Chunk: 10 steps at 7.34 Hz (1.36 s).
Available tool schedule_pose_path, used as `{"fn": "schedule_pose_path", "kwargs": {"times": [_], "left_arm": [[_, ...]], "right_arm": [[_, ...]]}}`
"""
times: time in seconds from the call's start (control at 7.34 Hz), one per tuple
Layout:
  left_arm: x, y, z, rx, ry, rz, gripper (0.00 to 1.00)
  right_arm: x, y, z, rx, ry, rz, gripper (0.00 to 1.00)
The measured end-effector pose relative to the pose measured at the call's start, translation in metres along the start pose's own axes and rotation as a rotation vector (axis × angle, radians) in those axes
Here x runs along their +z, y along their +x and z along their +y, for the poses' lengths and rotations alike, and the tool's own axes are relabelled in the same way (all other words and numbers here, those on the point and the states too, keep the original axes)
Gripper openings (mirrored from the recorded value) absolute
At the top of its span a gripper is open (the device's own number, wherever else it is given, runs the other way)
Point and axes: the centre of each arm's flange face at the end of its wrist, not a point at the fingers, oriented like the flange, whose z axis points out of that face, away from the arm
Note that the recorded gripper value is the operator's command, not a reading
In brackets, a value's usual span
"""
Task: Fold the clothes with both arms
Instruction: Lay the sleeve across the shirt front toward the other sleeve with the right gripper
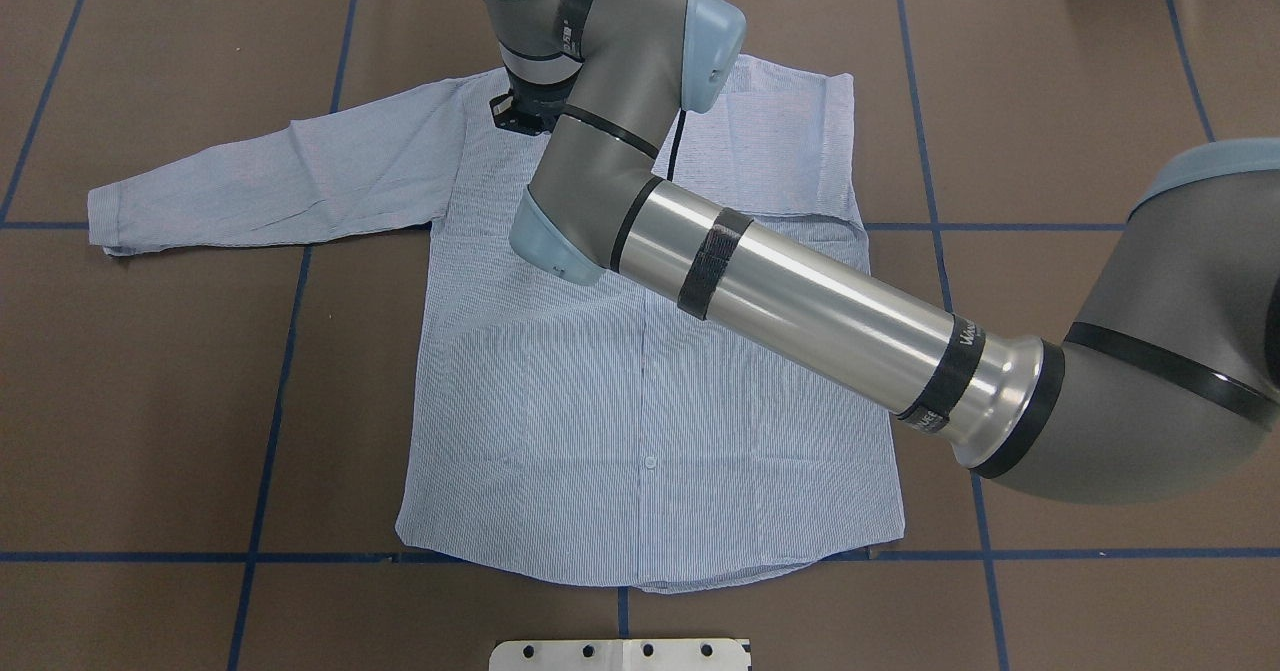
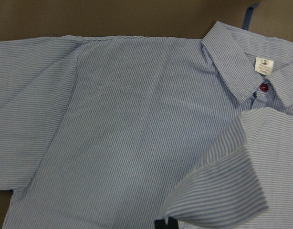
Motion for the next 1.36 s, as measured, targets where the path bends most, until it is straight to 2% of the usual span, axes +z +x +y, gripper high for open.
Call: {"fn": "schedule_pose_path", "kwargs": {"times": [0.27, 0.55, 0.68, 0.82, 1.36], "left_arm": [[0.001, -0.001, 0.000, 0.000, -0.001, 0.000, 0.99], [0.001, -0.001, 0.000, -0.001, -0.002, 0.000, 0.99], [0.002, -0.001, 0.000, -0.002, -0.003, -0.001, 0.99], [0.002, -0.002, -0.001, -0.002, -0.003, -0.001, 0.99], [0.005, -0.004, -0.002, -0.010, -0.008, -0.002, 0.99]], "right_arm": [[0.014, -0.014, 0.011, -0.026, 0.024, -0.010, 0.00], [0.034, -0.024, 0.024, -0.046, 0.026, -0.019, 0.00], [0.042, -0.029, 0.030, -0.055, 0.025, -0.027, 0.97], [0.046, -0.033, 0.034, -0.064, 0.030, -0.035, 1.00], [0.045, -0.053, 0.044, -0.080, 0.079, -0.044, 1.00]]}}
